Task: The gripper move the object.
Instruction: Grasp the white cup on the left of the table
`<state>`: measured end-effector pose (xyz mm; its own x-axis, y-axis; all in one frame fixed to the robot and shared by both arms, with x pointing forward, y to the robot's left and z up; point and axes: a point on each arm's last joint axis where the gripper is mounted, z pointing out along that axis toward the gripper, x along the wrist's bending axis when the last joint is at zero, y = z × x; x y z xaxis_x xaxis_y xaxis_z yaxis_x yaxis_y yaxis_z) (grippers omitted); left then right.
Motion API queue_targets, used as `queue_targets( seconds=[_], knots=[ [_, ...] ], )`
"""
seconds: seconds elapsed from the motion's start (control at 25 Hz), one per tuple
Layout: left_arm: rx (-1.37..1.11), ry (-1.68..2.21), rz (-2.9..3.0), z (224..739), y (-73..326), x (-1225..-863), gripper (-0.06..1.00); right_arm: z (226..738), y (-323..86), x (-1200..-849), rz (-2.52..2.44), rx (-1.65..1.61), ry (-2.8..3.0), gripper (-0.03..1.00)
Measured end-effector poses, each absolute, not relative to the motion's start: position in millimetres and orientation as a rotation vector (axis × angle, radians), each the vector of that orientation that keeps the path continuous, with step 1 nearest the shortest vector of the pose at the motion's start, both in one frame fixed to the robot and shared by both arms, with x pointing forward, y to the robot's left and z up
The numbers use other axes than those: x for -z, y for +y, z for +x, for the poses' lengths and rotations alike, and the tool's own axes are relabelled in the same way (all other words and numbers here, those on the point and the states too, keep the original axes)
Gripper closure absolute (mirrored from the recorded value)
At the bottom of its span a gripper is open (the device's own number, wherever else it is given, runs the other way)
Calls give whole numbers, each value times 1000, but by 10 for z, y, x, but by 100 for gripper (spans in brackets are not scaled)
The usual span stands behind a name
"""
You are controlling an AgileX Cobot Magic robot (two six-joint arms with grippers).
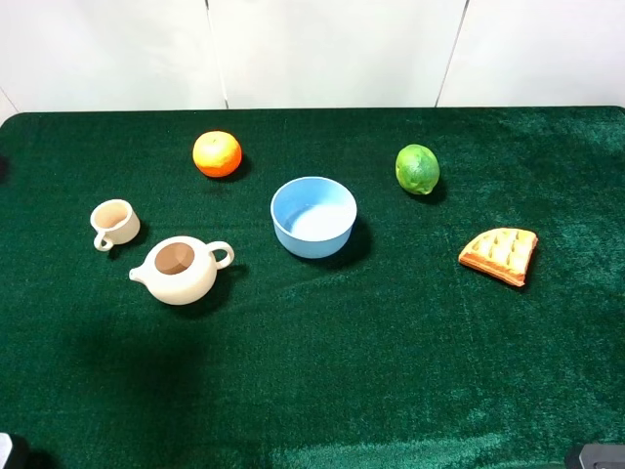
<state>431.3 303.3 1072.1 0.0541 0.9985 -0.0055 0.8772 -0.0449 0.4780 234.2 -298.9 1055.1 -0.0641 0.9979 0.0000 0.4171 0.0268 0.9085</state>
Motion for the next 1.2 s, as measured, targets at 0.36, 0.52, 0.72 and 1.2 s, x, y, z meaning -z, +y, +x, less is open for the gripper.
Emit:
queue_targets(
  seconds=[0.36,0.52,0.72,1.2],
  knots=[
    [-396,1903,2074,4740,2983,-10324,-4,2342,-2989,-10551,1478,-1010,1576,27],
    [-370,1904,2124,4906,2908,-10110,-4,2342,-2989,-10551,1478,-1010,1576,27],
    [-322,1924,2169,5067,2865,-9834,-4,2342,-2989,-10551,1478,-1010,1576,27],
    [-292,1928,2193,5310,2811,-9372,-4,2342,-2989,-10551,1478,-1010,1576,27]
  ],
)
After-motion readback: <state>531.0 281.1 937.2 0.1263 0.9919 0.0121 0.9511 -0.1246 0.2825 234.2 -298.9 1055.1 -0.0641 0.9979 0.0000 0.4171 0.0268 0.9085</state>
